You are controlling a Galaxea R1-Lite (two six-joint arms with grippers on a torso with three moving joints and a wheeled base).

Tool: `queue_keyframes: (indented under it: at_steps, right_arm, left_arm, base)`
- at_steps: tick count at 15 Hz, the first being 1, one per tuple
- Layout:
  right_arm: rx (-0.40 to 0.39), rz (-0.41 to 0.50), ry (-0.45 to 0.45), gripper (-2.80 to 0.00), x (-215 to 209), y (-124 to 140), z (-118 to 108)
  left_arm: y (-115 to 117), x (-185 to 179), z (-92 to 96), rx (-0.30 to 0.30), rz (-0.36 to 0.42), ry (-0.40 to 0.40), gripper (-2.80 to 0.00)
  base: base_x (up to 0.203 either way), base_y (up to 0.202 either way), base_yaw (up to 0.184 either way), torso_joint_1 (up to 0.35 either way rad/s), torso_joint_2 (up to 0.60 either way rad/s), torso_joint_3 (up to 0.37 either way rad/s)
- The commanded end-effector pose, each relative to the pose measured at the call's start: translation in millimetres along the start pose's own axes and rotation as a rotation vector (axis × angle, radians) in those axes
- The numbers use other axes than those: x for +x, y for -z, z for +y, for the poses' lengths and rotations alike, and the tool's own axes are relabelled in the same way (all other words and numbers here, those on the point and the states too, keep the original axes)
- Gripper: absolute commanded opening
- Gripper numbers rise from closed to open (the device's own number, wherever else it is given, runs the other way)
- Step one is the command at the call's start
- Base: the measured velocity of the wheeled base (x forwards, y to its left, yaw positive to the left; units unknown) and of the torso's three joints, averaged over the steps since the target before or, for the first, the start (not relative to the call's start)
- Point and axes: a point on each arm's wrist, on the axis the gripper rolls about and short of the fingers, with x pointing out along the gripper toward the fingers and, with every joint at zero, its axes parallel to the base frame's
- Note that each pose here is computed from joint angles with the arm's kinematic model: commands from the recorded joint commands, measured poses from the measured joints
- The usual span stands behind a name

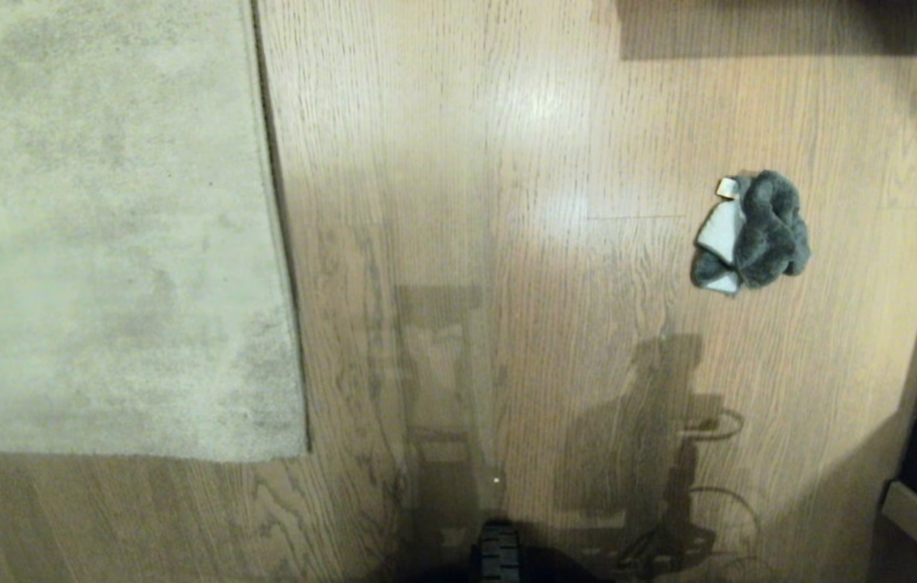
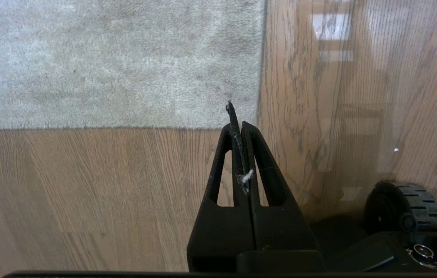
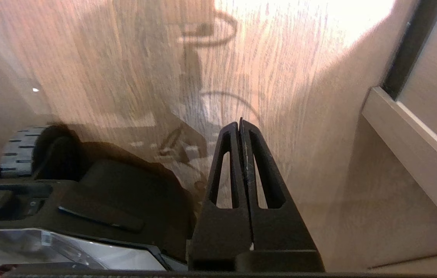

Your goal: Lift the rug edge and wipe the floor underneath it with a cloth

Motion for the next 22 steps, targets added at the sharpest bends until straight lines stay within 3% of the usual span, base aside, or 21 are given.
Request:
queue_keyframes:
  at_steps: [1, 3, 8, 22]
  right_arm:
    - [-0.01, -0.022, -0.038, -2.8, -2, 0, 0]
    - [-0.013, -0.048, -0.049, -2.8, -4, 1, 0]
    - [-0.01, -0.267, -0.05, -2.8, -20, 8, -1]
    - [-0.009, -0.268, -0.05, -2.8, -20, 8, -1]
  left_arm:
    - [0, 0, 0.0, 0.0, 0.001, 0.0, -2.8]
    - [0, 0, 0.0, 0.0, 0.001, 0.0, -2.8]
    - [0, 0, 0.0, 0.0, 0.001, 0.0, -2.8]
    - [0, 0, 0.1, -0.013, -0.002, 0.0, -2.8]
  base:
    - [0.0, 0.0, 0.0, 0.0, 0.0, 0.0]
    - [0.0, 0.0, 0.0, 0.0, 0.0, 0.0]
    - [0.0, 0.0, 0.0, 0.0, 0.0, 0.0]
    - [0.0, 0.0, 0.0, 0.0, 0.0, 0.0]
